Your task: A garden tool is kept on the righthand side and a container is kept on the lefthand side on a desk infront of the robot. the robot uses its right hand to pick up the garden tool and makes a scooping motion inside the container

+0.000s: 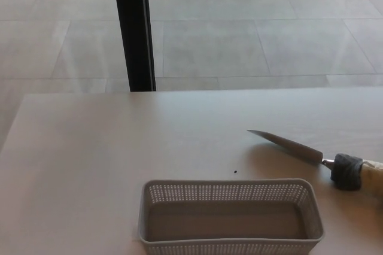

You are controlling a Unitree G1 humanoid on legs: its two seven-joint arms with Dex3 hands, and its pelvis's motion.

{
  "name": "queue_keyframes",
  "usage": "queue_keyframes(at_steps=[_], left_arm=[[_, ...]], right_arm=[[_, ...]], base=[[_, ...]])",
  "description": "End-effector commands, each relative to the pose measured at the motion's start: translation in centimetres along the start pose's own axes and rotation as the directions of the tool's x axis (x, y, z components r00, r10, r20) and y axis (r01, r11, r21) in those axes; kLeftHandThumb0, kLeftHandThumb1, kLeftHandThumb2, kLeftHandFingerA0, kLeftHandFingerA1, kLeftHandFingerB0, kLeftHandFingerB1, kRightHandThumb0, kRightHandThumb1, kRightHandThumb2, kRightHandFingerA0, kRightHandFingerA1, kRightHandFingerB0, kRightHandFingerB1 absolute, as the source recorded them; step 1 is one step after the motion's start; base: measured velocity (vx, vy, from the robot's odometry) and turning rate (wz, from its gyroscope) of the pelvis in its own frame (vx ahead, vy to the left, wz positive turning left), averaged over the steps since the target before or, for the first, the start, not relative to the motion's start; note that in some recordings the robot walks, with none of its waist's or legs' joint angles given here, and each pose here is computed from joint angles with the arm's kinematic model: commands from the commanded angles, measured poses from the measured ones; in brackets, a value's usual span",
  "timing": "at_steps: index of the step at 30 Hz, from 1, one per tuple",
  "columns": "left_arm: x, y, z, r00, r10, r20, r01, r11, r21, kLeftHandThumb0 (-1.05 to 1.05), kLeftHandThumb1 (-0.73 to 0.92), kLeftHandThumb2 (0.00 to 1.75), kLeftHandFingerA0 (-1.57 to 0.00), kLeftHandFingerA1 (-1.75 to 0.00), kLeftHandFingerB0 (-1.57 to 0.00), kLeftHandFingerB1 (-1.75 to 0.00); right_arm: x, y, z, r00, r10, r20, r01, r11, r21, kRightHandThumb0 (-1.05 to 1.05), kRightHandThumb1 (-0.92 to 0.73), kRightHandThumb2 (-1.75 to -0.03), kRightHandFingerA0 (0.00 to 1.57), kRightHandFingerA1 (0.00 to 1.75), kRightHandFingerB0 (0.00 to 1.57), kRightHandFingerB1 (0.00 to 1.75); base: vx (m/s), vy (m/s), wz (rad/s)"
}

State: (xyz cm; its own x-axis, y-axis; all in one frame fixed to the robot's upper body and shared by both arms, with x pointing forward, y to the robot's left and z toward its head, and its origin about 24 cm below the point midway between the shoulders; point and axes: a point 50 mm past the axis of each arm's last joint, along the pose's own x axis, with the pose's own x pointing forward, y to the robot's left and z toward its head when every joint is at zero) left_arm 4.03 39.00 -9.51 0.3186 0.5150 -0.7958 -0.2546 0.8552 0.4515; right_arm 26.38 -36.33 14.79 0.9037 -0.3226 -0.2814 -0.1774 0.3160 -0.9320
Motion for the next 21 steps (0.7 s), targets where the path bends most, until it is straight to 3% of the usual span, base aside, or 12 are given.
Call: queue_keyframes(at_steps=[1,4,5,7,8,9,11,13,14,15,18,21], left_arm=[[0.0,0.2,0.0,1.0,0.008,0.005,-0.008,1.0,0.015,-0.55,0.62,0.59,-0.53,-0.58,-0.56,-0.42],[-0.2,0.3,-0.5,1.0,0.005,-0.005,-0.005,1.0,0.008,-0.54,0.63,0.6,-0.63,-0.59,-0.57,-0.42],[-0.1,0.2,-0.6,1.0,0.006,-0.011,-0.006,1.0,0.011,-0.53,0.63,0.59,-0.59,-0.59,-0.57,-0.42],[-0.1,0.0,-0.5,1.0,0.006,-0.011,-0.006,1.0,0.013,-0.53,0.61,0.59,-0.58,-0.57,-0.58,-0.42],[-0.1,-0.1,-0.6,1.0,0.007,-0.016,-0.007,1.0,0.016,-0.52,0.62,0.59,-0.6,-0.53,-0.57,-0.41],[-0.1,0.0,-0.5,1.0,0.002,-0.009,-0.001,1.0,0.016,-0.53,0.61,0.59,-0.6,-0.59,-0.6,-0.42],[-0.1,-0.1,-0.7,1.0,0.005,-0.012,-0.005,1.0,0.005,-0.53,0.62,0.59,-0.6,-0.63,-0.58,-0.43],[-0.1,0.1,-0.6,1.0,0.007,-0.011,-0.007,1.0,0.017,-0.54,0.62,0.58,-0.58,-0.6,-0.58,-0.42],[-0.1,0.0,-0.6,1.0,0.009,-0.013,-0.009,1.0,0.02,-0.54,0.63,0.58,-0.64,-0.67,-0.61,-0.43],[-0.1,0.0,-0.7,1.0,0.01,-0.016,-0.01,1.0,0.018,-0.53,0.62,0.59,-0.62,-0.59,-0.59,-0.43],[-0.2,0.1,-0.7,1.0,0.01,-0.015,-0.009,1.0,0.016,-0.53,0.62,0.59,-0.64,-0.63,-0.57,-0.43],[-0.2,0.1,-0.4,1.0,0.006,0.0,-0.006,1.0,0.029,-0.55,0.62,0.59,-0.63,-0.66,-0.61,-0.45]], right_arm=[[-9.7,-0.5,-16.2,0.863,-0.163,-0.478,0.466,0.622,0.629,-1.05,-0.69,-1.14,0.0,0.49,0.01,0.41],[-11.7,6.8,-20.1,0.735,-0.089,-0.672,0.656,0.345,0.672,-0.89,-0.64,-1.0,0.0,0.47,0.04,0.47],[-12.4,8.9,-20.6,0.68,-0.075,-0.73,0.715,0.292,0.636,-0.79,-0.79,-0.66,0.0,0.32,0.02,0.51],[-13.0,10.8,-20.9,0.624,-0.08,-0.777,0.776,0.185,0.603,-0.78,-0.58,-0.91,0.04,0.66,0.03,0.55],[-13.2,12.2,-21.0,0.597,-0.065,-0.799,0.798,0.146,0.585,-0.72,-0.74,-0.62,0.0,0.67,0.0,0.56],[-13.6,14.6,-21.0,0.552,0.009,-0.834,0.827,0.124,0.549,-0.69,-0.51,-0.9,0.03,0.69,0.0,0.4],[-13.8,15.6,-21.1,0.555,0.048,-0.83,0.826,0.087,0.557,-0.64,-0.71,-0.61,0.0,0.53,0.0,0.27],[-13.9,17.0,-20.9,0.51,0.076,-0.857,0.835,0.196,0.515,-0.71,-0.48,-0.9,0.02,0.69,0.0,0.41],[-13.9,17.3,-20.7,0.501,0.065,-0.863,0.833,0.236,0.501,-0.66,-0.7,-0.56,0.0,1.0,0.0,0.57],[-13.9,17.7,-20.5,0.5,0.059,-0.864,0.831,0.249,0.498,-0.63,-0.63,-0.63,0.67,1.6,0.0,0.61],[-13.9,18.8,-20.0,0.506,0.065,-0.86,0.82,0.273,0.504,-0.65,-0.53,-0.9,0.9,1.27,0.0,0.55],[-14.1,20.8,-19.7,0.495,0.18,-0.85,0.781,0.336,0.526,-0.7,-0.67,-0.6,1.05,1.28,0.0,0.72]], base=[[0.0,0.0,0.0],[0.0,0.0,0.0],[0.0,0.0,0.0],[0.0,0.0,0.0],[0.0,0.0,0.0],[0.0,0.0,0.0],[0.0,0.0,0.0],[0.0,0.0,0.0],[0.0,0.0,0.0],[0.0,0.0,0.0],[0.0,0.0,0.0],[0.0,0.0,0.0]])
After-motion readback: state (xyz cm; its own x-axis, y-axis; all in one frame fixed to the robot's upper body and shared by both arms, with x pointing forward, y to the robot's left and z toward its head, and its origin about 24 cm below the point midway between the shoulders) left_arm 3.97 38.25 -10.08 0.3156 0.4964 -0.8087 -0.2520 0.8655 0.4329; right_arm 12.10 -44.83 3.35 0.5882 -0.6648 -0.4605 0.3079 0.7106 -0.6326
